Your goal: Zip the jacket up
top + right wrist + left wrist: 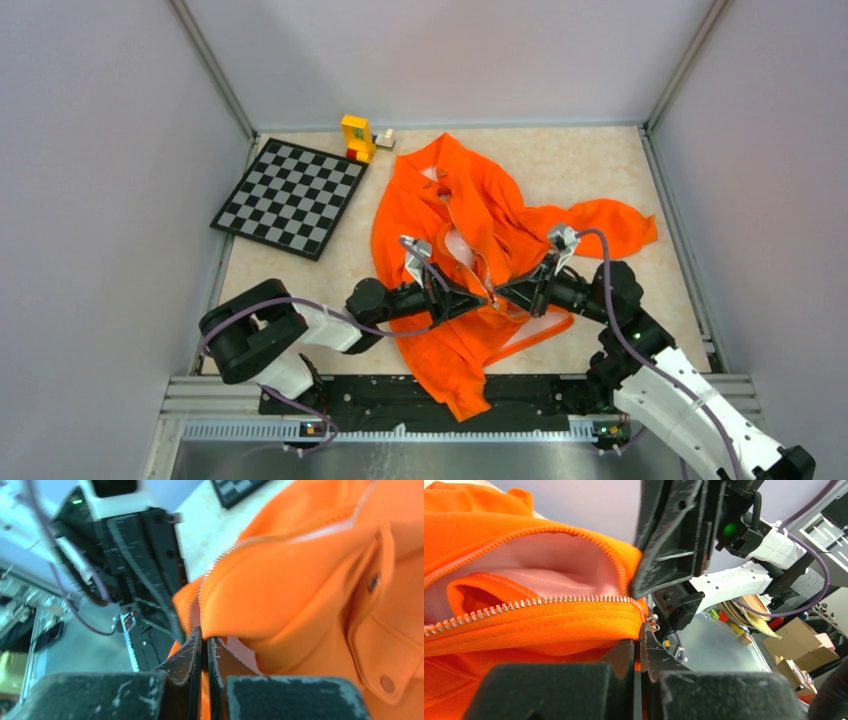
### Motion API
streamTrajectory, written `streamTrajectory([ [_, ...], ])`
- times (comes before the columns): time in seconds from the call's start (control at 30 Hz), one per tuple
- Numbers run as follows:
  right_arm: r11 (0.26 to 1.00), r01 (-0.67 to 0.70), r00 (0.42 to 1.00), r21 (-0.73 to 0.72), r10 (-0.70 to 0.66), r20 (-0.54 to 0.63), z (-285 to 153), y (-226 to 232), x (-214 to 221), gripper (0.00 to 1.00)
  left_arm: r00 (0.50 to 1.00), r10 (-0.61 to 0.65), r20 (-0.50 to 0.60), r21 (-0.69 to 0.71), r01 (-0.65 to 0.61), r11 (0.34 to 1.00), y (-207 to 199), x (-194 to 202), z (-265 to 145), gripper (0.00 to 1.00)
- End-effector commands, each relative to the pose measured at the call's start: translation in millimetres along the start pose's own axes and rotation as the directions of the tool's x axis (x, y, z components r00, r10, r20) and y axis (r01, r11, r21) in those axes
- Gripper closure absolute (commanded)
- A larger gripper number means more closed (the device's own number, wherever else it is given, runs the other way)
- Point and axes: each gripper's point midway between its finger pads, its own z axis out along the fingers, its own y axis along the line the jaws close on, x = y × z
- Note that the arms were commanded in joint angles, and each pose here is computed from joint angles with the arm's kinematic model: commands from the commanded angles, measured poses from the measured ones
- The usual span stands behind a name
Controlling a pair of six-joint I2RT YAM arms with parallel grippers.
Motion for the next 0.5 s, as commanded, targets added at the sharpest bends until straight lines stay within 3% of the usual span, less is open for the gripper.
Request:
streamTrajectory([
  [0.0,0.943,0.232,0.970,-0.240,-0.206,0.126,-15.3,53.5,-28.6,1.00,0.995,0.061,0.074,0.095,-0.068,0.993,-20.3,-18.4,4.9,1.00],
  [0.17,0.840,0.346,0.938,-0.417,-0.300,0.174,-33.7,91.9,-29.1,1.00,0.991,0.094,0.093,0.052,-0.099,0.994,-11.9,-22.2,-0.5,1.00],
  [0.3,0.799,0.285,0.958,-0.530,-0.252,0.136,-35.7,104.8,-20.1,1.00,0.990,0.125,0.070,0.135,-0.134,0.982,-25.2,-21.7,6.0,1.00],
  [0.4,0.891,0.248,0.968,-0.381,-0.243,0.063,-18.0,73.5,-18.6,1.00,0.987,0.141,0.081,0.164,-0.153,0.974,-31.3,-25.0,7.0,1.00],
  [0.47,0.945,0.263,0.964,-0.196,-0.249,0.096,-12.1,46.0,-31.3,1.00,0.986,0.140,0.086,0.178,-0.153,0.972,-34.5,-24.8,4.7,1.00],
])
